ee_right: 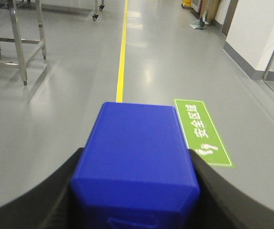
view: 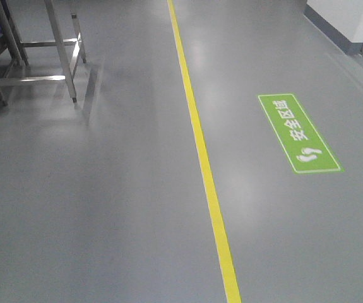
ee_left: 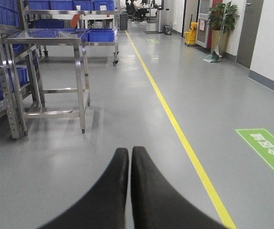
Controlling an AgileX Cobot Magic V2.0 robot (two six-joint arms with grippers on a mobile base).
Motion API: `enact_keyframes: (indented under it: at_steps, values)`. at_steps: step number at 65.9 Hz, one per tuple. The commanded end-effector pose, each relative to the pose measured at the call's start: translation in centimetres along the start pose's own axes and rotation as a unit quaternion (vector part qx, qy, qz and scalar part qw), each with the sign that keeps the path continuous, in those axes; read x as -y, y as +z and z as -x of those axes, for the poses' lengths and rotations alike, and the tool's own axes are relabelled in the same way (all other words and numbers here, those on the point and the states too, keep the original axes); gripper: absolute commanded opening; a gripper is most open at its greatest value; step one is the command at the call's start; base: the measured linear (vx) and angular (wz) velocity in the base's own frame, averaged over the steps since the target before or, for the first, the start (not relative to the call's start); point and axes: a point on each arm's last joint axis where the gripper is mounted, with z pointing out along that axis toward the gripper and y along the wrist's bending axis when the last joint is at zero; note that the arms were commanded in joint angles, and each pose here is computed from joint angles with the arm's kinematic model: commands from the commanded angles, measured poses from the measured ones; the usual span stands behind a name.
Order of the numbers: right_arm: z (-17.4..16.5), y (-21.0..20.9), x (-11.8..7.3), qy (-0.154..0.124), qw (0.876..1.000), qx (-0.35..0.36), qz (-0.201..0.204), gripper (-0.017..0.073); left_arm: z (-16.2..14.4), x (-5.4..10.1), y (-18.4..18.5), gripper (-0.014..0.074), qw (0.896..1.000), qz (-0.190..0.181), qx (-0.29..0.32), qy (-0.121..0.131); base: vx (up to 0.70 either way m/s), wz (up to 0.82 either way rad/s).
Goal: Pour parts from conveyor to right shelf
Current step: 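Drive along the yellow floor line toward the bin shelves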
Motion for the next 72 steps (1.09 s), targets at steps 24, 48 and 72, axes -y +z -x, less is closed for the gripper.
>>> enact_keyframes:
  at_steps: [24,48,72]
  values:
    - [1.31,-0.22,0.3,0.003,0.999,0.041,-0.013,-0.0005,1.38,0.04,-0.18,-0.0006,0.999,-0.003,0.049,-0.008,0.79,0.05]
    - [1.31,-0.22,0.3,0.003,0.999,0.041,-0.013,-0.0005,1.38,0.04,-0.18,-0.0006,0.999,-0.003,0.049,-0.008,0.81,-0.01]
    - [1.3,-0.22,0.29,0.003,0.999,0.04,-0.013,-0.0005,1.37,0.04,-0.18,-0.0006,0.999,-0.003,0.049,-0.008,0.83,-0.01]
